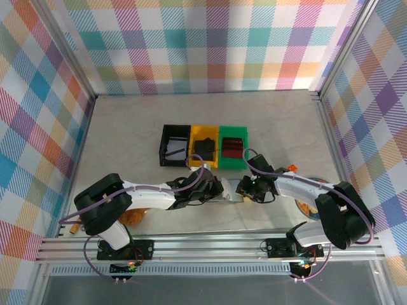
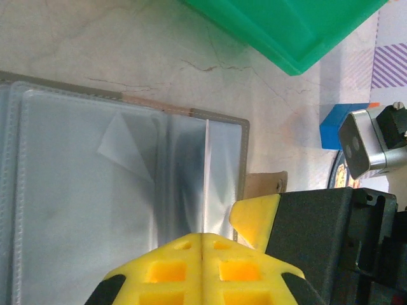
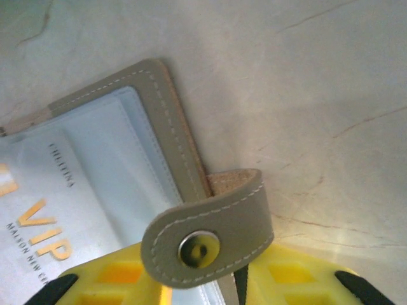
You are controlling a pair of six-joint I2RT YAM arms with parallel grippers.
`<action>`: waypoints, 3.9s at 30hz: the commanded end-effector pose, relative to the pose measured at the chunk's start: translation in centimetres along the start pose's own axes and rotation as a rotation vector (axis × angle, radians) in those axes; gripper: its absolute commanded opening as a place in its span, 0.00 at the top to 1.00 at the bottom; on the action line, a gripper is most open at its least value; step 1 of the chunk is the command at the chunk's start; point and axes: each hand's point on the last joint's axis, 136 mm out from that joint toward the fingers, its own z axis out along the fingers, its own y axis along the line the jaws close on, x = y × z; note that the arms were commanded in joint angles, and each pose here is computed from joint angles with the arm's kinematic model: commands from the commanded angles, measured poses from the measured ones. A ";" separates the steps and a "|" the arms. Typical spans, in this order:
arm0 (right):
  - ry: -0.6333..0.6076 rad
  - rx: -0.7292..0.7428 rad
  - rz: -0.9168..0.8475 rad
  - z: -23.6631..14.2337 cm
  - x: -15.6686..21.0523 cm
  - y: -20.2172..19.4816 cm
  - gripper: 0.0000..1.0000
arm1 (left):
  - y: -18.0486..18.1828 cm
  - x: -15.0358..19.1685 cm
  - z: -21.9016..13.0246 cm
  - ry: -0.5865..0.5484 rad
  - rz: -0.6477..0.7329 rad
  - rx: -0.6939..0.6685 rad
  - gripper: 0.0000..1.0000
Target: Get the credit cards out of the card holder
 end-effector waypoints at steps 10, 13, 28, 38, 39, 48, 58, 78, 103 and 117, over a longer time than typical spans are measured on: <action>0.044 -0.079 -0.033 0.8 0.6 1.5 0.63 | -0.7 0.5 0.2 0.010 0.009 0.025 1.00; 0.063 -0.098 -0.031 1.2 0.7 1.9 0.62 | -0.5 0.7 0.5 0.025 0.011 0.013 1.00; 0.080 -0.103 -0.026 1.7 1.0 1.8 0.63 | -0.7 0.9 1.2 0.040 0.012 0.003 0.87; 0.087 -0.107 -0.026 1.7 1.1 1.9 0.63 | -1.2 0.9 1.6 0.042 0.009 0.020 0.86; 0.089 -0.107 -0.026 1.7 1.1 1.9 0.64 | -1.4 0.8 1.6 0.043 0.009 0.025 0.90; 0.078 -0.047 -0.006 1.9 1.2 0.6 0.64 | -1.6 0.1 0.4 0.013 0.025 0.022 1.00; 0.077 0.005 0.014 2.3 1.1 -0.4 0.63 | -2.3 -1.2 -2.1 -0.017 0.026 0.037 1.00; -0.104 -0.153 -0.195 -6.3 -0.5 4.5 0.42 | -4.8 -5.5 -9.7 -0.072 -0.224 0.194 1.00; -0.107 -0.581 -0.283 -13.6 -0.1 14.4 0.49 | -6.2 -6.9 -12.4 0.017 -0.439 0.534 1.00; -0.054 -0.603 -0.293 -11.7 -1.0 15.9 0.54 | -6.4 -6.4 -12.8 0.040 -0.448 0.620 1.00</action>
